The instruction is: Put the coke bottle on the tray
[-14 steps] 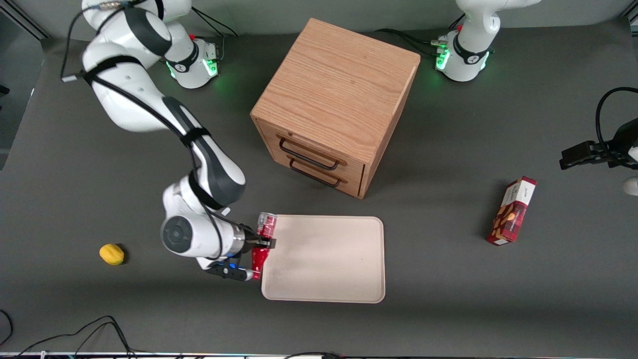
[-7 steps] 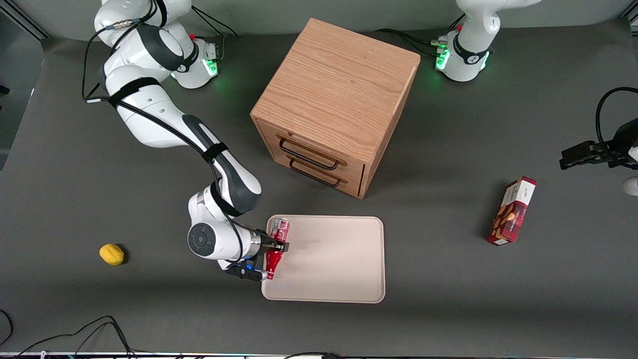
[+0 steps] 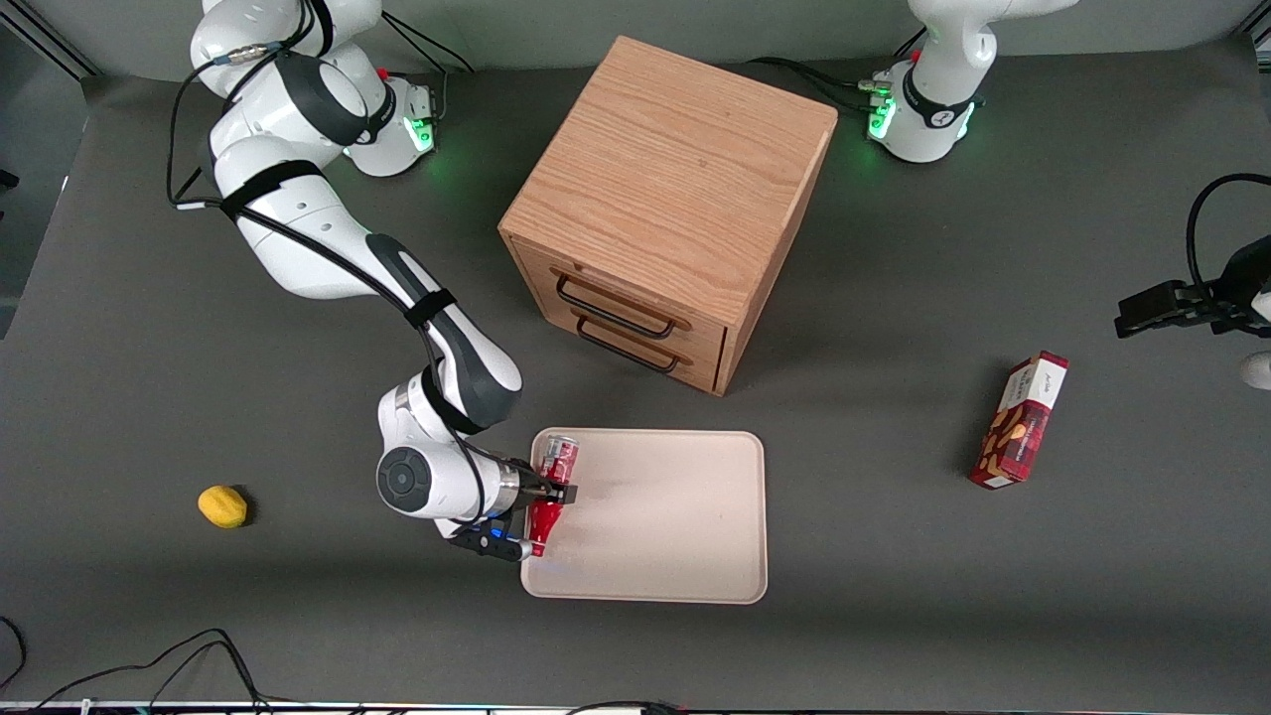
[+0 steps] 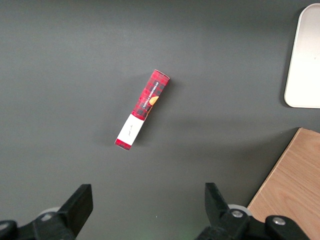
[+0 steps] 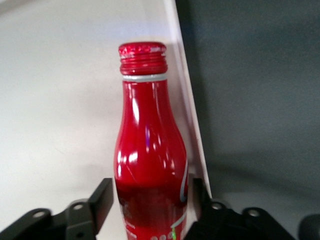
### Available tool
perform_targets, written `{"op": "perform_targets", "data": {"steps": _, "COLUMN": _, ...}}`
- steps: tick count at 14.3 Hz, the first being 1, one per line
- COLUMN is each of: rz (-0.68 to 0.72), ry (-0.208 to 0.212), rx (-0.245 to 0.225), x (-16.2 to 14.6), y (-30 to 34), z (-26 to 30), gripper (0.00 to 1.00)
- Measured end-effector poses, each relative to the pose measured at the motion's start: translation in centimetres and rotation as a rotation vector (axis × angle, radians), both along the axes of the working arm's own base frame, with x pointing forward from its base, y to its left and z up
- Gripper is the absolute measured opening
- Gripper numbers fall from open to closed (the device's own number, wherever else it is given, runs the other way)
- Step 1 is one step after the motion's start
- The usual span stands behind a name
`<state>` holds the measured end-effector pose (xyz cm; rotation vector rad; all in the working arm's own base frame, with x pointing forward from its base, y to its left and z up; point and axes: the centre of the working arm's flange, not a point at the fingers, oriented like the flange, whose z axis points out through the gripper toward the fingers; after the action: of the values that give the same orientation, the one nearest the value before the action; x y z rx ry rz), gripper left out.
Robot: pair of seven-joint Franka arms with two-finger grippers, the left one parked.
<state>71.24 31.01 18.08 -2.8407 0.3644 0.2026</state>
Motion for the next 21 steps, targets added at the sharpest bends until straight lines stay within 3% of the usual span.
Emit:
{"op": "perform_targets", "data": {"steps": 2, "rz": -0.001, "ry": -0.003, "rx": 0.0, "x": 0.1, "y": 0.0, "z": 0.1, "gripper": 0.99}}
{"op": "perform_targets", "data": {"steps": 8, "rz": 0.003, "ry": -0.007, "rx": -0.005, "x": 0.1, "y": -0.1, "z": 0.2, "gripper": 1.0}}
{"op": "perform_targets", "data": {"steps": 10, "rz": -0.006, "ry": -0.04, "rx": 0.004, "x": 1.0, "y": -0.3, "z": 2.0, "gripper": 1.0}}
{"op": "perform_targets", "data": {"steps": 12, "rz": -0.006, "ry": -0.09, "rx": 0.001, "x": 2.1, "y": -1.1, "z": 8.0, "gripper": 1.0}}
{"op": "perform_targets", "data": {"steps": 16, "rz": 0.036, "ry": -0.116, "rx": -0.102, "x": 0.2, "y": -4.2, "z": 24.0, "gripper": 1.0}}
{"op": "perform_targets", "data": {"steps": 19, "rz": 0.028, "ry": -0.108, "rx": -0.181, "x": -3.7, "y": -8.1, "z": 34.8, "gripper": 1.0}}
{"op": "perform_targets", "data": {"steps": 21, "rz": 0.008, "ry": -0.071, "rx": -0.239, "x": -7.0, "y": -11.8, "z": 40.8, "gripper": 1.0}}
